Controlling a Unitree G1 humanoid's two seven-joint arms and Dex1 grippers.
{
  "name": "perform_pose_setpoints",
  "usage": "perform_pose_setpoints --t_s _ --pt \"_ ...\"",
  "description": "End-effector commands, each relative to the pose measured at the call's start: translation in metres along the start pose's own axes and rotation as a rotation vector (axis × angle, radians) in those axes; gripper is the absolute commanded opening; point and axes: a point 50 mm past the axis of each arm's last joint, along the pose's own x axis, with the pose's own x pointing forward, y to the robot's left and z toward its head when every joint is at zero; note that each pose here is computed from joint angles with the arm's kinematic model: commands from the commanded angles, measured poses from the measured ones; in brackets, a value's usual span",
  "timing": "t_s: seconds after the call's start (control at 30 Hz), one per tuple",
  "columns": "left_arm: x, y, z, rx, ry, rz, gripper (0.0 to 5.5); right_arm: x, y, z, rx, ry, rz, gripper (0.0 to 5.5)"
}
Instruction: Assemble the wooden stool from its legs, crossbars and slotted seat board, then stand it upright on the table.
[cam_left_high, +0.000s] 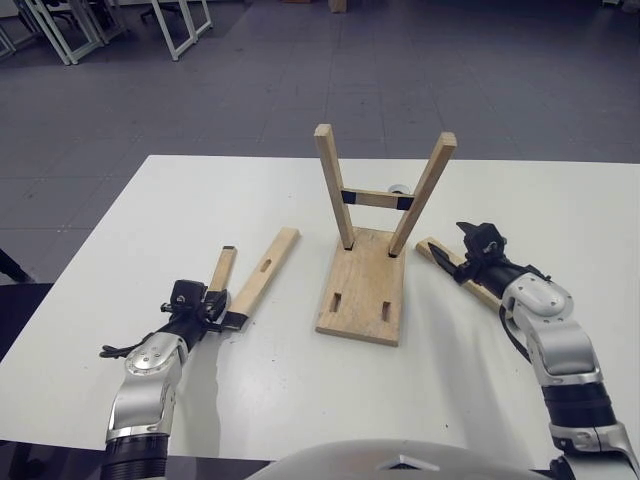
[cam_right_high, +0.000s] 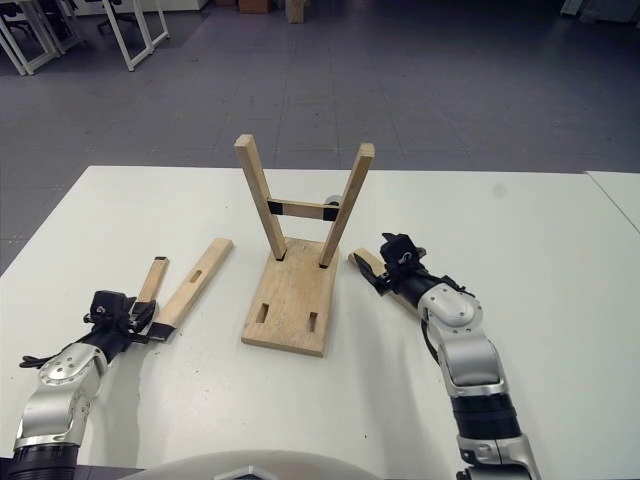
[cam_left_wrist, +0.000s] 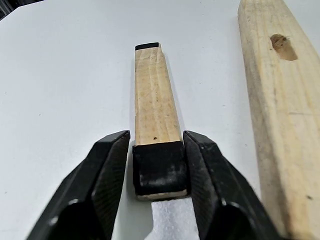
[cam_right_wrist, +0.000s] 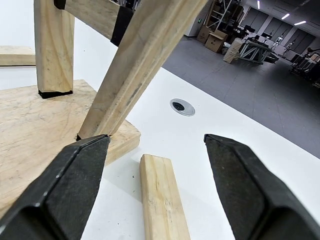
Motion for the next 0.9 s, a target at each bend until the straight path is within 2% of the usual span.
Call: perform_pose_setpoints --t_s 0.03,0.17,0.23,0.33,0.4,0.53,0.67,0.9 --pt "-0.001 -0.005 -0.018 0.003 0.133 -0.014 1.37 0.002 -0.004 0.001 0.023 0.007 -0.023 3.5" --pt "0.003 0.0 0.004 -0.018 0.043 0.039 1.35 0.002 -0.011 -0.001 0.095 0.028 -0.038 3.5" --pt "0.005 0.012 0.03 -0.006 -0.101 0.119 1.35 0.0 -0.018 -0.003 0.167 0.044 -0.042 3.5" --pt "-0.002 0.026 0.071 0.042 -0.35 0.208 1.35 -0.011 -0.016 -0.006 0.409 0.091 0.104 3.5" --pt "-0.012 0.023 0.098 0.099 -0.515 0.189 1.35 -0.023 -0.019 -0.003 0.541 0.13 0.228 3.5" --pt "-0.026 -0.007 0.144 0.219 -0.736 0.015 1.35 -0.028 -0.017 0.028 0.772 0.044 0.428 4.25" --pt "-0.025 -0.048 0.165 0.291 -0.815 -0.145 1.35 -0.016 0.003 0.056 0.905 -0.065 0.543 4.92" --pt "-0.029 -0.098 0.159 0.369 -0.827 -0.355 1.35 0.016 0.032 0.107 1.052 -0.259 0.669 5.02"
